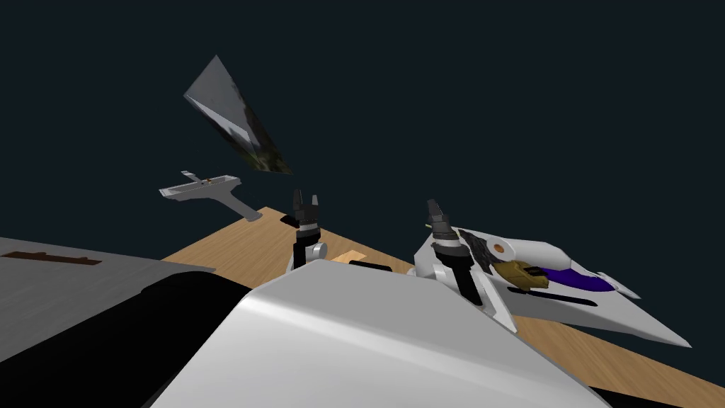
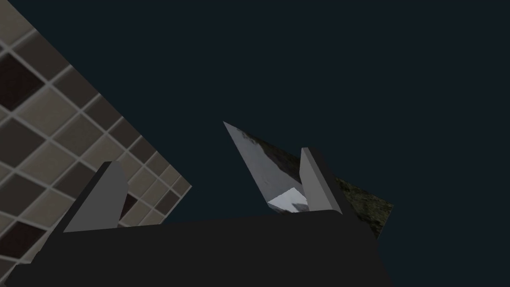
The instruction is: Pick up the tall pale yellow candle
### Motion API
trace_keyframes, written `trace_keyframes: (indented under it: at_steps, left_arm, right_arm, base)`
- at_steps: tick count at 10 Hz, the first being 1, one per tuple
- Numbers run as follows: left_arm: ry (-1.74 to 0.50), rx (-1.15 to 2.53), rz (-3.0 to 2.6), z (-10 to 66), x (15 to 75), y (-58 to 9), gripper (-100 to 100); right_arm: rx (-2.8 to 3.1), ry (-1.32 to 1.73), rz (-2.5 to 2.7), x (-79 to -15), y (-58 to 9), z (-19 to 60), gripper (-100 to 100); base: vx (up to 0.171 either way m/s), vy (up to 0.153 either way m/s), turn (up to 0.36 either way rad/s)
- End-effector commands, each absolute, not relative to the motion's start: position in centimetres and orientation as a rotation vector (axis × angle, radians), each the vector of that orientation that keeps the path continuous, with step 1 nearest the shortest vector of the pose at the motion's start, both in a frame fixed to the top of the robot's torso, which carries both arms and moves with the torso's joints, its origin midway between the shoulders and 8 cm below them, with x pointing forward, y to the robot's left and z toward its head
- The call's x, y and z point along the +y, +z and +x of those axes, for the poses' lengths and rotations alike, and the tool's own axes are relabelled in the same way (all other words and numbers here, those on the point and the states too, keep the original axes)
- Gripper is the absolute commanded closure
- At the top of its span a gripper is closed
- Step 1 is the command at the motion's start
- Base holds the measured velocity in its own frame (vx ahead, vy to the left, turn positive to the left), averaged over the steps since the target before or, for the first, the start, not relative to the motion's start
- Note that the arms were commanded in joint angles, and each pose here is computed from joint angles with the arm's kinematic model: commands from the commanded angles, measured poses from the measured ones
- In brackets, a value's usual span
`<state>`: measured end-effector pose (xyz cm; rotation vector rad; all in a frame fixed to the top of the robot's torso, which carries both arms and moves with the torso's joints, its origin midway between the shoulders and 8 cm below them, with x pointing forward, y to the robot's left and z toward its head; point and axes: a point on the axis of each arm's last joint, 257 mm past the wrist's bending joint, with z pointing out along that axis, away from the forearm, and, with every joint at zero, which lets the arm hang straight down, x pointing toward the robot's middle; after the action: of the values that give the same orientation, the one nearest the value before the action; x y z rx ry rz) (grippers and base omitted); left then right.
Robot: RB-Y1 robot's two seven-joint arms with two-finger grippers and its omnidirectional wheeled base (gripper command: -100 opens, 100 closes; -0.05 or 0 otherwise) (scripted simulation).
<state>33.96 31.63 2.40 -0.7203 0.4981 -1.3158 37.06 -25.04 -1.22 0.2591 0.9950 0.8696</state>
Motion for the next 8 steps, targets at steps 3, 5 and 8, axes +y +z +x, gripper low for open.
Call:
trace_keyframes:
  at_steps: [3,5,8]
  left_arm:
    - [-1.316,0.498,-0.72,34.0,31.6,2.4,0]
    - [-1.316,0.498,-0.72,34.0,31.6,2.4,0]
    - [-1.316,0.498,-0.72,34.0,31.6,2.4,0]
  right_arm:
    - [1.091,0.709,0.162,-25.4,-3.8,38.3,-100]
    - [1.158,0.582,0.09,-26.2,-5.9,39.0,-100]
    - [1.225,0.446,0.007,-27.2,-8.2,39.7,-100]
  base:
    - [0.004,0.056,-0.024]
    - [0.003,0.039,-0.024]
    - [0.018,0.059,-0.025]
